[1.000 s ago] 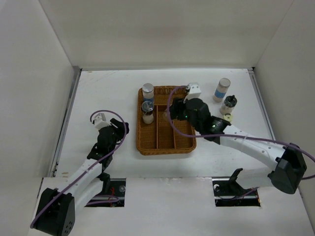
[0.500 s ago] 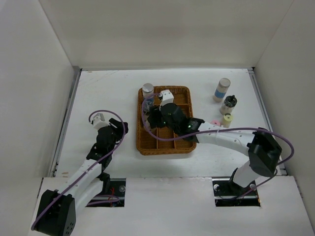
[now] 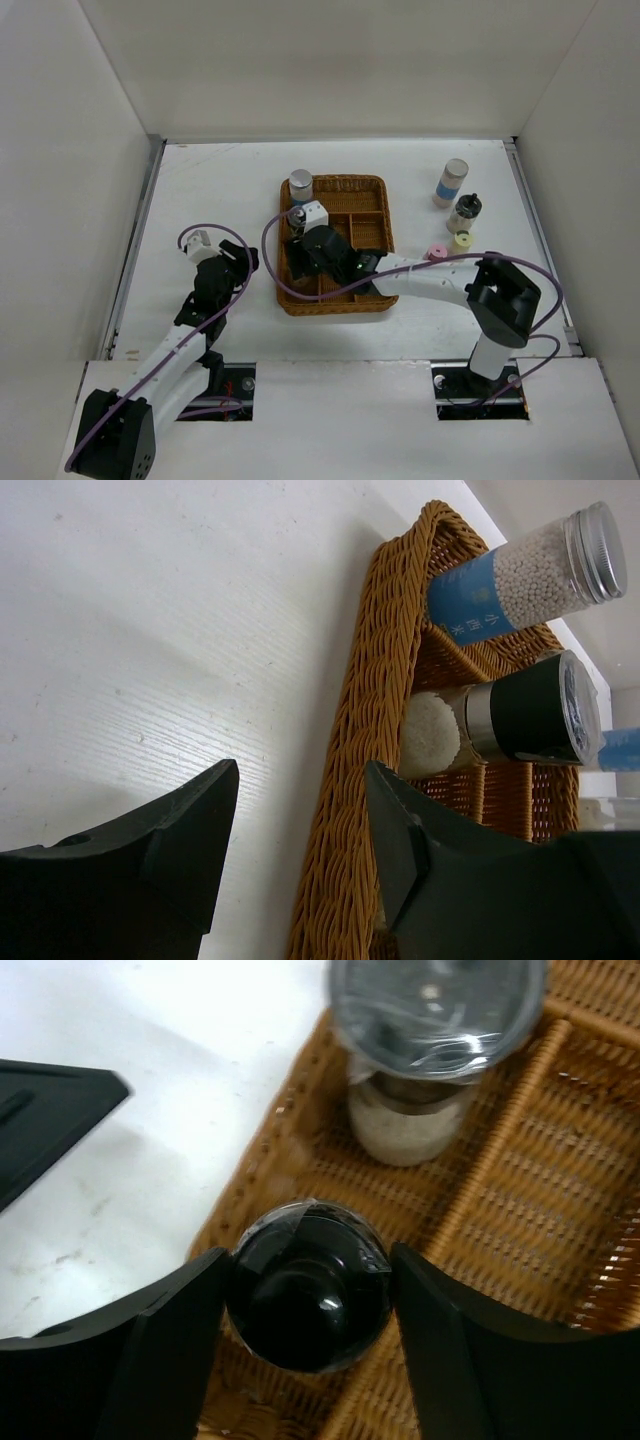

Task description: Organize the condiment bottles

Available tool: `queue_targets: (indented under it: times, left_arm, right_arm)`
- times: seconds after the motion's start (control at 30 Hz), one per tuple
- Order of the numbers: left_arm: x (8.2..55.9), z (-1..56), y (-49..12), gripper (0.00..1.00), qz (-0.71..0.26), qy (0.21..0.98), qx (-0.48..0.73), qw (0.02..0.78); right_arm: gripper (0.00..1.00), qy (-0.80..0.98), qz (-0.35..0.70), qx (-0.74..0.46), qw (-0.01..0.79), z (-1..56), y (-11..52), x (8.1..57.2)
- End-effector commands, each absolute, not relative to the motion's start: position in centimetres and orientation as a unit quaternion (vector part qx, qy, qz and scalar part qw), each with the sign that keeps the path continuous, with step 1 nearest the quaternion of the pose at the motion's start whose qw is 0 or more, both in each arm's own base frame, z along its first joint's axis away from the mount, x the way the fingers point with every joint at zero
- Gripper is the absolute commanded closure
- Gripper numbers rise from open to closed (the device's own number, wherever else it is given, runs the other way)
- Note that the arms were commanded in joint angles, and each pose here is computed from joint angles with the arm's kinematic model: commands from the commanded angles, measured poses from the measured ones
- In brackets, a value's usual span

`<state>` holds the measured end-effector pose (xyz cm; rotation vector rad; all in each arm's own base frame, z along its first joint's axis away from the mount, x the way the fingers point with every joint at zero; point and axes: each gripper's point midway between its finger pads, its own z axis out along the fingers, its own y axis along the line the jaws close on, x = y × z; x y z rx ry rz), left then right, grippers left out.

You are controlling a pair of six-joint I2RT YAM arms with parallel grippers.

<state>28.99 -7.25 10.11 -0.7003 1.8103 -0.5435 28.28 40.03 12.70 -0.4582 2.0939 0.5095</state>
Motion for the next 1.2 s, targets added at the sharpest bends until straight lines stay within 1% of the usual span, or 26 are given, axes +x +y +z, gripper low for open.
queue_targets:
  times: [0.0,0.07,0.13,0.27,0.37,0.47,0.57,0.6,0.67,0.7,0.73,0.77,0.8,0.83,0.87,0.9,0.97,1.03,1.17]
  left_arm:
    - [29.4,11.5,-7.4,0.48,-0.241,0.746,-0.291,0.549]
    - [29.4,11.5,-7.4,0.48,-0.242,0.746,-0.290,0.549]
    - [29.4,11.6,-7.4,0.48,-0.243,0.746,-0.289,0.549]
    - [29.4,11.7,-7.5,0.48,-0.245,0.745,-0.288,0.549]
    - [29.3,11.8,-7.5,0.48,-0.247,0.744,-0.287,0.550]
    - [29.3,11.7,-7.5,0.48,-0.247,0.745,-0.286,0.550]
    - [29.3,11.8,-7.6,0.48,-0.249,0.745,-0.283,0.550]
    - [29.3,11.9,-7.7,0.48,-0.249,0.745,-0.282,0.550]
    - [29.3,11.9,-7.9,0.48,-0.252,0.746,-0.279,0.549]
    - [29.4,11.9,-8.0,0.48,-0.252,0.747,-0.279,0.549]
    - [29.4,12.0,-8.1,0.48,-0.253,0.747,-0.278,0.549]
    - [29.4,12.1,-8.1,0.48,-0.254,0.746,-0.277,0.549]
    - [29.4,12.1,-8.2,0.47,-0.256,0.746,-0.276,0.549]
    - [29.4,12.1,-8.2,0.47,-0.256,0.747,-0.274,0.548]
    - [29.3,12.1,-8.3,0.47,-0.256,0.749,-0.273,0.547]
    - [29.3,12.1,-8.3,0.47,-0.257,0.749,-0.272,0.547]
    - [29.3,12.0,-8.3,0.47,-0.256,0.749,-0.272,0.547]
    - [29.3,11.8,-8.3,0.47,-0.255,0.752,-0.272,0.544]
    - [29.4,11.6,-8.4,0.47,-0.253,0.754,-0.272,0.542]
  right_arm:
    - [0.24,0.819,0.233,-0.180,0.492,16.5,42.3,28.6]
    - [0.16,0.815,0.238,-0.182,0.496,17.4,42.3,28.3]
    - [0.12,0.808,0.248,-0.181,0.504,19.0,42.0,28.1]
    - [0.10,0.786,0.275,-0.171,0.526,23.3,40.6,27.4]
    - [0.12,0.775,0.278,-0.147,0.548,25.8,37.3,28.1]
    - [0.25,0.769,0.258,-0.095,0.577,27.5,31.6,30.1]
    - [0.52,0.767,0.204,-0.003,0.608,28.4,23.5,32.9]
    - [0.57,0.766,0.173,0.035,0.618,28.5,20.2,34.0]
    - [0.58,0.760,0.098,0.113,0.632,28.2,13.3,35.8]
    - [0.56,0.760,0.059,0.142,0.631,27.7,10.3,36.6]
    - [0.51,0.765,0.023,0.165,0.622,26.7,7.7,37.2]
    - [0.43,0.769,-0.005,0.182,0.613,25.8,5.6,37.9]
    - [0.32,0.775,-0.028,0.192,0.601,24.8,3.9,38.5]
    - [0.24,0.783,-0.048,0.196,0.589,23.8,2.7,39.0]
    - [0.18,0.787,-0.065,0.201,0.580,23.0,1.6,39.4]
    - [0.15,0.788,-0.075,0.208,0.575,22.5,0.8,39.7]
    - [0.12,0.788,-0.089,0.223,0.566,21.7,-0.6,40.2]
    - [0.11,0.788,-0.093,0.236,0.561,21.0,-1.7,40.8]
    - [0.11,0.807,-0.083,0.233,0.536,19.0,-2.2,42.3]
